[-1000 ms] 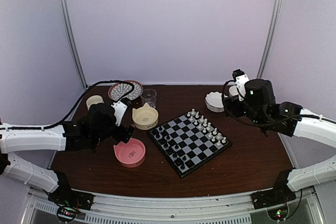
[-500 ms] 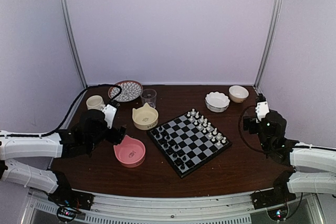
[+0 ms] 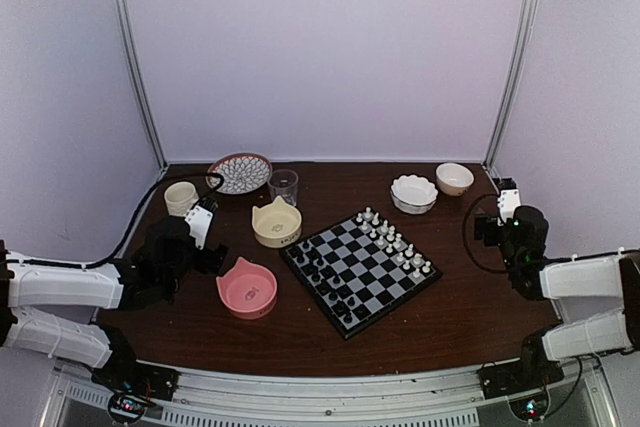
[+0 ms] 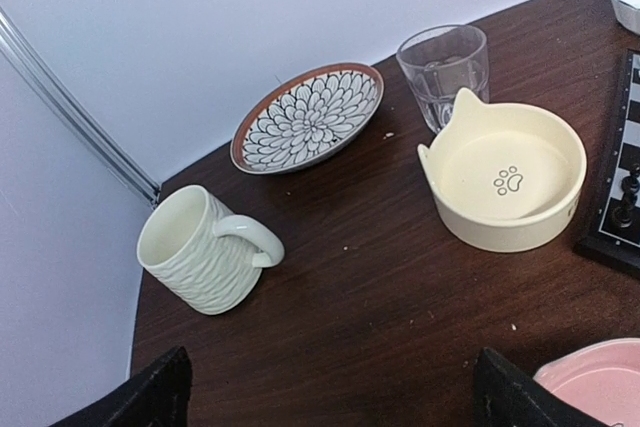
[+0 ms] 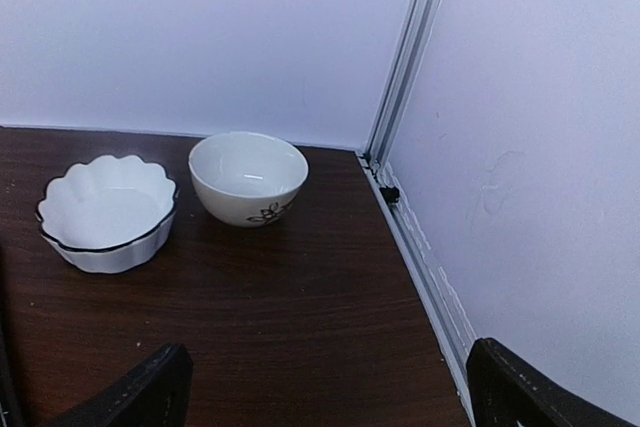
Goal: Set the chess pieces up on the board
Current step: Reset both arms
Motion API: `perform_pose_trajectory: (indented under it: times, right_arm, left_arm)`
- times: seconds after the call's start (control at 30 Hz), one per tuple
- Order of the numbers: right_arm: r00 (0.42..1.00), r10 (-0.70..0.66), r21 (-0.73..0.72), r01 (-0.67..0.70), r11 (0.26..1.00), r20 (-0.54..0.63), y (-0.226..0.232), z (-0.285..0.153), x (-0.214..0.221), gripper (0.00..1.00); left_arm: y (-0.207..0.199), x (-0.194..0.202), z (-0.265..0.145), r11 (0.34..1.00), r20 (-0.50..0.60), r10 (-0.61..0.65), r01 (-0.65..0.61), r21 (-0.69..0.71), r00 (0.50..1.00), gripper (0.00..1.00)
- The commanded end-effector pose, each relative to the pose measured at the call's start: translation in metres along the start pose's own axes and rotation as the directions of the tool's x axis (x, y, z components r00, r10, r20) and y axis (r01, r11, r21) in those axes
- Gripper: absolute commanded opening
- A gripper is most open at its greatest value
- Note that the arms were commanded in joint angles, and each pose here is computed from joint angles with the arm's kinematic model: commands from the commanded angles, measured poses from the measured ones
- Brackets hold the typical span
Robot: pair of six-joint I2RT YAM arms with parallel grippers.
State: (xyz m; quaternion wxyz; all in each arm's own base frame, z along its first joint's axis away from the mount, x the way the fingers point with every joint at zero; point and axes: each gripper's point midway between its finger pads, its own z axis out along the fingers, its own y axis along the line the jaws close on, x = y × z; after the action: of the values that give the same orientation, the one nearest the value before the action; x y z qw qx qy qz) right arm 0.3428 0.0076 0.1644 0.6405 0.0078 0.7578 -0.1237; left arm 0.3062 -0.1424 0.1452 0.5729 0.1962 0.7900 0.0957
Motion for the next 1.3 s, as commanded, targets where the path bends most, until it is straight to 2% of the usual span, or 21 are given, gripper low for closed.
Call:
perform_pose_trajectory:
  times: [0.0, 0.1, 0.13, 0.2, 0.23, 0.3, 0.33, 0.47, 0.63, 0.73, 0.8, 0.9, 1.03, 1.13, 1.17, 1.2, 1.27]
  right_arm:
    - [1.000, -0.010, -0.055, 0.009, 0.998, -0.014, 0.011, 0.032, 0.003, 0.99]
    - [0.999, -0.042, -0.073, 0.041, 0.996, -0.016, 0.017, 0.055, 0.017, 0.98]
    - [1.000, -0.005, -0.034, 0.005, 0.999, -0.024, 0.008, 0.060, 0.018, 0.99]
    - [0.996, 0.040, -0.080, -0.046, 0.996, -0.075, 0.004, 0.068, 0.038, 0.98]
    - [0.998, 0.046, -0.084, -0.049, 0.995, -0.035, 0.004, 0.071, 0.031, 0.99]
    - [0.995, 0.043, -0.084, -0.050, 0.995, -0.086, 0.003, 0.071, 0.035, 1.00]
    - [0.997, 0.051, -0.068, -0.055, 0.996, -0.058, 0.001, 0.072, 0.032, 1.00]
    - [0.996, 0.067, -0.023, -0.068, 0.997, -0.064, -0.007, 0.072, 0.033, 1.00]
    - [0.996, 0.065, -0.024, -0.067, 0.997, -0.064, -0.007, 0.072, 0.033, 1.00]
    - [0.996, 0.065, -0.023, -0.066, 0.998, -0.065, -0.007, 0.072, 0.034, 0.99]
    - [0.996, 0.065, -0.022, -0.066, 0.998, -0.066, -0.007, 0.072, 0.034, 1.00]
    - [0.996, 0.065, -0.022, -0.067, 0.998, -0.065, -0.007, 0.072, 0.034, 1.00]
    - [0.996, 0.065, -0.023, -0.066, 0.998, -0.065, -0.007, 0.072, 0.033, 1.00]
    - [0.996, 0.064, -0.024, -0.066, 0.998, -0.066, -0.007, 0.072, 0.034, 1.00]
    - [0.996, 0.065, -0.025, -0.067, 0.997, -0.067, -0.007, 0.072, 0.034, 0.99]
    - [0.996, 0.065, -0.026, -0.067, 0.997, -0.067, -0.006, 0.072, 0.034, 1.00]
    - [0.996, 0.064, -0.026, -0.066, 0.997, -0.067, -0.006, 0.072, 0.034, 0.99]
  left_arm:
    - [0.015, -0.014, 0.003, 0.997, 0.058, -0.016, 0.020, -0.076, 0.998, 0.97]
    - [0.020, -0.014, 0.003, 0.995, 0.062, -0.023, 0.029, -0.093, 0.998, 0.98]
    - [0.021, -0.014, 0.003, 0.995, 0.062, -0.027, 0.033, -0.094, 0.998, 0.98]
    - [0.023, -0.013, 0.002, 0.995, 0.065, -0.034, 0.040, -0.096, 0.997, 0.98]
    - [0.024, -0.013, 0.001, 0.994, 0.068, -0.037, 0.044, -0.098, 0.997, 0.98]
    - [0.027, -0.012, 0.000, 0.993, 0.073, -0.045, 0.053, -0.105, 0.996, 0.97]
    - [0.029, -0.012, 0.000, 0.992, 0.074, -0.050, 0.058, -0.111, 0.996, 0.98]
    - [0.038, -0.008, 0.003, 0.987, 0.059, -0.088, 0.095, -0.128, 0.994, 0.98]
    - [0.073, 0.007, 0.018, 0.962, -0.002, -0.218, 0.214, -0.171, 0.976, 0.97]
    - [0.094, 0.014, 0.015, 0.960, 0.051, -0.156, 0.164, -0.225, 0.986, 0.98]
    - [0.097, 0.022, 0.016, 0.968, 0.105, -0.152, 0.170, -0.187, 0.983, 0.98]
    - [0.115, 0.042, 0.028, 0.953, 0.137, -0.219, 0.241, -0.180, 0.966, 0.98]
    - [0.121, 0.059, 0.055, 0.959, 0.094, -0.218, 0.231, -0.166, 0.971, 0.98]
    - [0.111, 0.075, 0.077, 0.963, 0.093, -0.263, 0.267, -0.030, 0.960, 0.97]
    - [0.107, 0.076, 0.078, 0.962, 0.062, -0.272, 0.272, 0.008, 0.960, 0.96]
    - [0.107, 0.081, 0.083, 0.960, 0.011, -0.280, 0.279, 0.009, 0.960, 0.96]
    - [0.113, 0.078, 0.089, 0.959, 0.012, -0.284, 0.284, -0.013, 0.959, 0.96]
